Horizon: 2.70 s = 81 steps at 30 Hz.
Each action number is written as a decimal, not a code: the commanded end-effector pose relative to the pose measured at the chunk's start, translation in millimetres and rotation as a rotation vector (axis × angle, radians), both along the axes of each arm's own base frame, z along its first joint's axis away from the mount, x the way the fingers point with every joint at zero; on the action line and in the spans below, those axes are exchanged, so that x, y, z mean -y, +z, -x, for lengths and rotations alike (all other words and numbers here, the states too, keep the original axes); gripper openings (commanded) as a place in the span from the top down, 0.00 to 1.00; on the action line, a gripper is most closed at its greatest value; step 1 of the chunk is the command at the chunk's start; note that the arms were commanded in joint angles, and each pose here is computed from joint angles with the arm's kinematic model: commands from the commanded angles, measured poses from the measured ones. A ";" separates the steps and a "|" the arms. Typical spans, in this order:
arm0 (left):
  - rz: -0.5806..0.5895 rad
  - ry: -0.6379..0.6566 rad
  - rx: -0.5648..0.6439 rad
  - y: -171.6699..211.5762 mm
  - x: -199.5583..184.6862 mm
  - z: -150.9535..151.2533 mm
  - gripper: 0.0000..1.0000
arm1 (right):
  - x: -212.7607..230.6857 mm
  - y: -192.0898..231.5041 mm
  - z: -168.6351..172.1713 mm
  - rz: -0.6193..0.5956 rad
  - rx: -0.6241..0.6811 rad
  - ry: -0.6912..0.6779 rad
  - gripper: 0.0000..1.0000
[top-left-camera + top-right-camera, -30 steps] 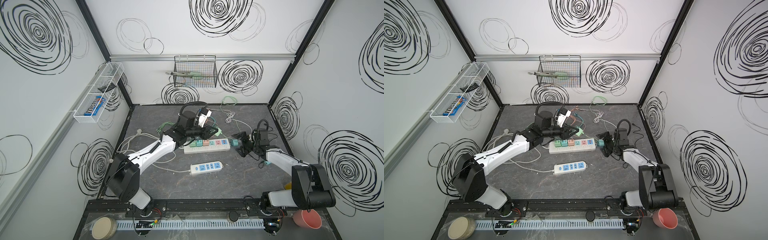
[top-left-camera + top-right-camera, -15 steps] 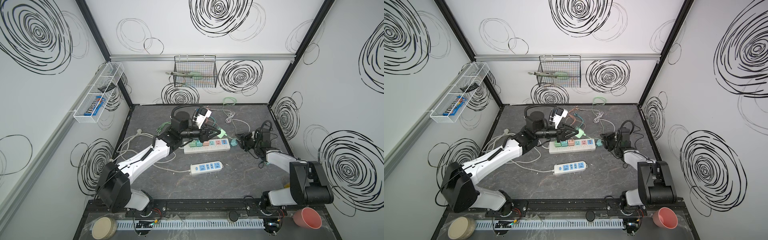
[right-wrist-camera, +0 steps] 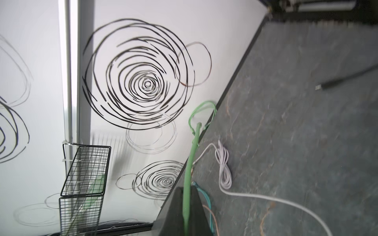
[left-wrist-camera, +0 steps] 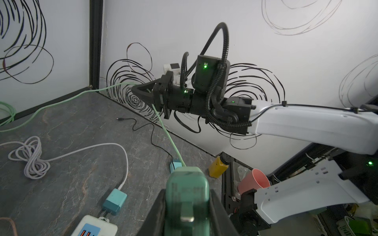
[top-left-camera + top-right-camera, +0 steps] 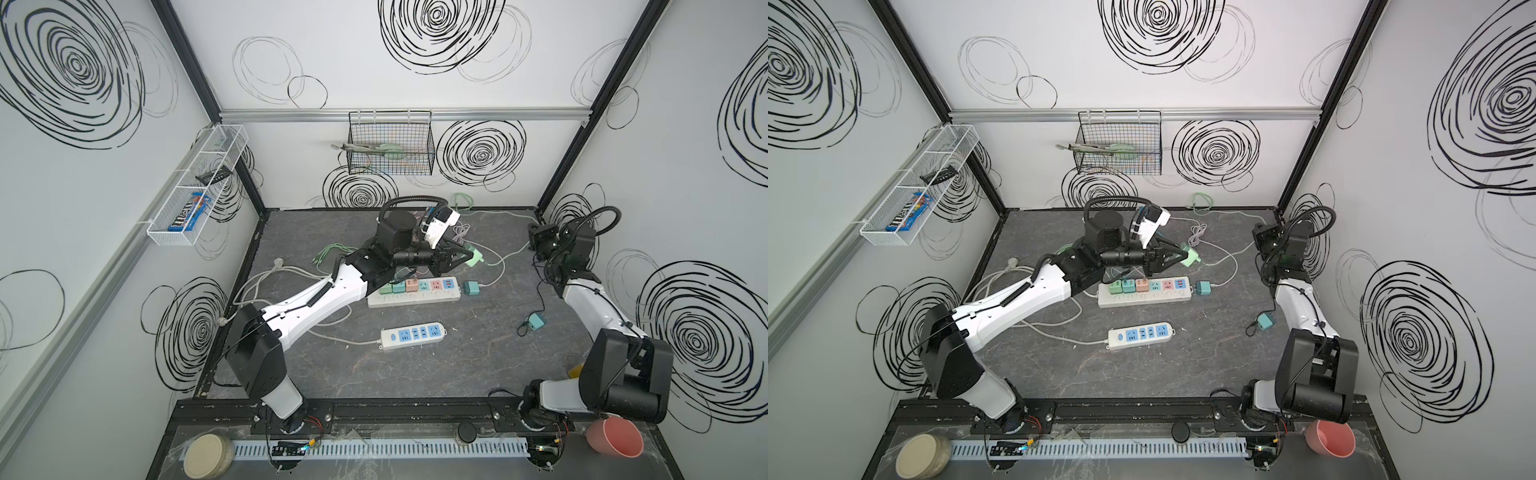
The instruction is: Insert the plug
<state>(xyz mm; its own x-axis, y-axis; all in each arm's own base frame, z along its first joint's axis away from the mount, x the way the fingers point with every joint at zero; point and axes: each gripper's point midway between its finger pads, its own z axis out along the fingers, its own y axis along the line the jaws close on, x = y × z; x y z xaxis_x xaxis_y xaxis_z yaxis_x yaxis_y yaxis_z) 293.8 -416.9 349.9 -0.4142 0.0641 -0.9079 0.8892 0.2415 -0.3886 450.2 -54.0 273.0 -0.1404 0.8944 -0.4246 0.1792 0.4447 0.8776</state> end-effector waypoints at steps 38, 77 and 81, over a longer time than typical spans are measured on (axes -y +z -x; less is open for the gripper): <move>0.149 0.590 0.002 -2.3 -43.1 -148.2 1.00 | -119.0 40.5 -179.9 0.630 0.217 0.585 0.39; 0.297 0.279 -0.323 -10.9 -36.0 -146.5 1.00 | -215.6 36.3 53.8 0.129 0.304 1.084 0.07; 0.319 0.244 -0.346 -8.0 -34.7 -141.2 1.00 | -222.7 35.6 51.3 0.052 0.279 1.144 0.14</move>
